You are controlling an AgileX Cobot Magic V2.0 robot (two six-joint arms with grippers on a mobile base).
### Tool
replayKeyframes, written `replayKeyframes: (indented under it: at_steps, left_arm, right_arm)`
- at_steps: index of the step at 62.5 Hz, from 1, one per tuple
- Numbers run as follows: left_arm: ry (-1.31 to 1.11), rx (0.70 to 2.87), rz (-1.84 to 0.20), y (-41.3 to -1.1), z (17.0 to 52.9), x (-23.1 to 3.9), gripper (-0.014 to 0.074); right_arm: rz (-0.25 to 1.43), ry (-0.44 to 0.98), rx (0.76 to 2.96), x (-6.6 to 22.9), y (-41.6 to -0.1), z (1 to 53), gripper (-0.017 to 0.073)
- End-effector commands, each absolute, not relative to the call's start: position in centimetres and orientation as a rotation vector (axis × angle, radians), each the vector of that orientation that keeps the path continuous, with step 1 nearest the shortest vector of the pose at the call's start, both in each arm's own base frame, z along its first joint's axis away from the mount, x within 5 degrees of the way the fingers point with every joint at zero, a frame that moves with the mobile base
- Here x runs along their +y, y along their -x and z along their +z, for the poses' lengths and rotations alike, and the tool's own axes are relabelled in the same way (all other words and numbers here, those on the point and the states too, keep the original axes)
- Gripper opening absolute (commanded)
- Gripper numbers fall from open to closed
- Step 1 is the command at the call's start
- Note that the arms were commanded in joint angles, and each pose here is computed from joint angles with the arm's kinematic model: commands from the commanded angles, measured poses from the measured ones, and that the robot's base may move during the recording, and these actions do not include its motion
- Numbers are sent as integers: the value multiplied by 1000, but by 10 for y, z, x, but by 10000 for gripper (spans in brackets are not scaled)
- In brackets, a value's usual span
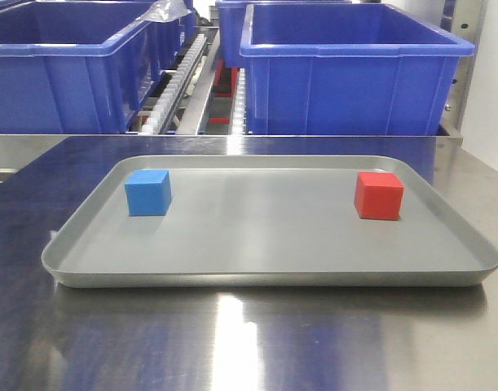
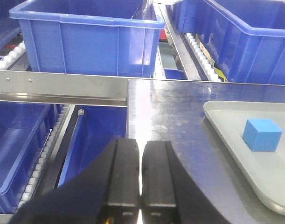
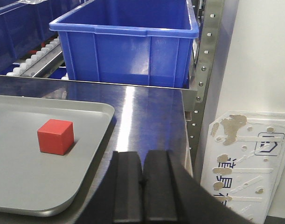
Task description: Sort and place red and blue blocks on shelf
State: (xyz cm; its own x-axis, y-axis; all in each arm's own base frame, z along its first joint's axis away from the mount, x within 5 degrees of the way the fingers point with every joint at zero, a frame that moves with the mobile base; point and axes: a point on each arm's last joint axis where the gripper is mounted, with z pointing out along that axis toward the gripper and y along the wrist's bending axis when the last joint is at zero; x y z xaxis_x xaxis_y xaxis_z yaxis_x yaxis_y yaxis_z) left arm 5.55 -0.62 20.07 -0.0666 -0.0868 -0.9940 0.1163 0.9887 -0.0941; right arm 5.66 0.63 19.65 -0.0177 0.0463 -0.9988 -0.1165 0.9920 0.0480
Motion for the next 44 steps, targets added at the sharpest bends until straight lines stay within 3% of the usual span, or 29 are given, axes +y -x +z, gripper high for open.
replayKeyframes:
  at_steps: [1,44]
  left_arm:
    - [-27,1575,-180,-56,195,-7,129]
    - [-27,1575,-180,-56,195,-7,129]
  right_arm:
    - [128,61,1455,7,-53,213,58]
    - [128,61,1455,7,-53,213,58]
